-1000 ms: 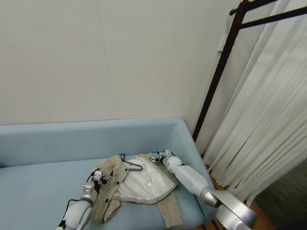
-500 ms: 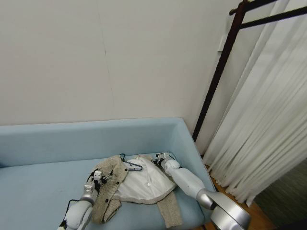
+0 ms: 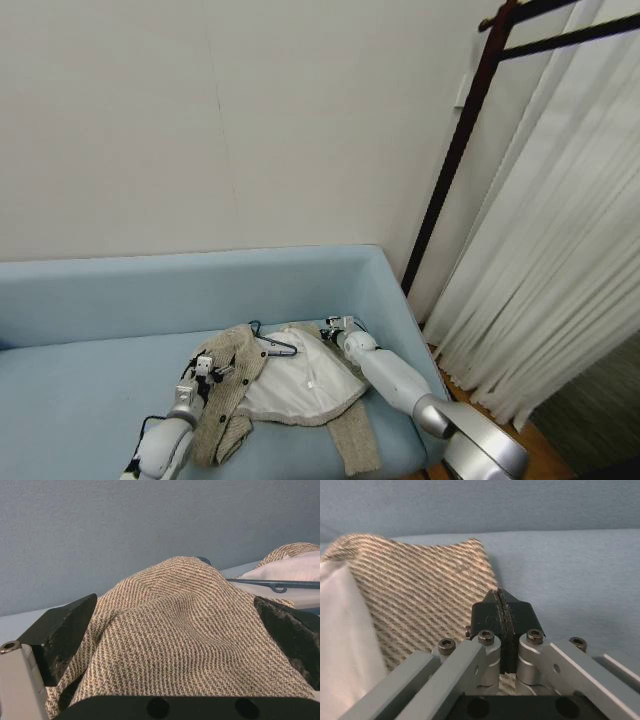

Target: Pick up the clothes from the sofa and hang them on the clothes hanger.

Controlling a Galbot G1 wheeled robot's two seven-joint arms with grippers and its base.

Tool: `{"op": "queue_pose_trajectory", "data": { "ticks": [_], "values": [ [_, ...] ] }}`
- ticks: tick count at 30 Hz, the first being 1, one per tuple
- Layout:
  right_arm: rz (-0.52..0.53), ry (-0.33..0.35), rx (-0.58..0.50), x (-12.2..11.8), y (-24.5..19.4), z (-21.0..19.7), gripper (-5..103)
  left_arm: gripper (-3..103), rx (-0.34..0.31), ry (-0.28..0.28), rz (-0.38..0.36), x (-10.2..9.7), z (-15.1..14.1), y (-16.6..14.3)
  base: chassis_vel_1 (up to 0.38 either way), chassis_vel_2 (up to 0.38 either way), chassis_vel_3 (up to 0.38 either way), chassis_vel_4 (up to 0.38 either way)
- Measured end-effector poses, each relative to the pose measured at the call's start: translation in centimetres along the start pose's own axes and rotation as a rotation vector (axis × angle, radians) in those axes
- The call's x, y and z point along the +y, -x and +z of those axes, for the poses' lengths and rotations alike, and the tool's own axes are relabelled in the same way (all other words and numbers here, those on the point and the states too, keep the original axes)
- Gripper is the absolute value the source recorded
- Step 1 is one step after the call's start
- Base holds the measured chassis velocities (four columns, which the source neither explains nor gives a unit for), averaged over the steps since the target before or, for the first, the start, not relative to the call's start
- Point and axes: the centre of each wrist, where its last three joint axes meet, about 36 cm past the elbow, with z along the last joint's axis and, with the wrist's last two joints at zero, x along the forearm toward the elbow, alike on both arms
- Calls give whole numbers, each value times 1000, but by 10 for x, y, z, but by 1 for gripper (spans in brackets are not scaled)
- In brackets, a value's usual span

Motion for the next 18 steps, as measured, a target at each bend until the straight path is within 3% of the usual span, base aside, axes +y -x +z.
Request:
{"op": "queue_pose_trajectory", "data": {
  "ticks": [1,2,4,6,13,18],
  "values": [
    [3,-20,9,-5,-1,-3,-3,100,-1,-2,1,-1,0,-1,0,0,0,0],
    [4,-31,17,-8,-2,-5,2,100,-1,-2,2,-1,0,-2,0,0,0,0],
    [4,-33,20,-10,-3,-5,2,100,-1,-2,2,-1,0,-2,0,0,0,0],
    [10,-34,42,-13,-3,-5,18,100,0,-3,1,-1,0,-3,0,0,0,0],
    [1,0,77,-13,-2,2,35,100,-2,-3,1,-1,-1,-3,0,0,0,0],
    [-4,13,90,-10,-1,4,63,100,0,-5,2,-2,0,-1,0,0,0,0]
  ]
}}
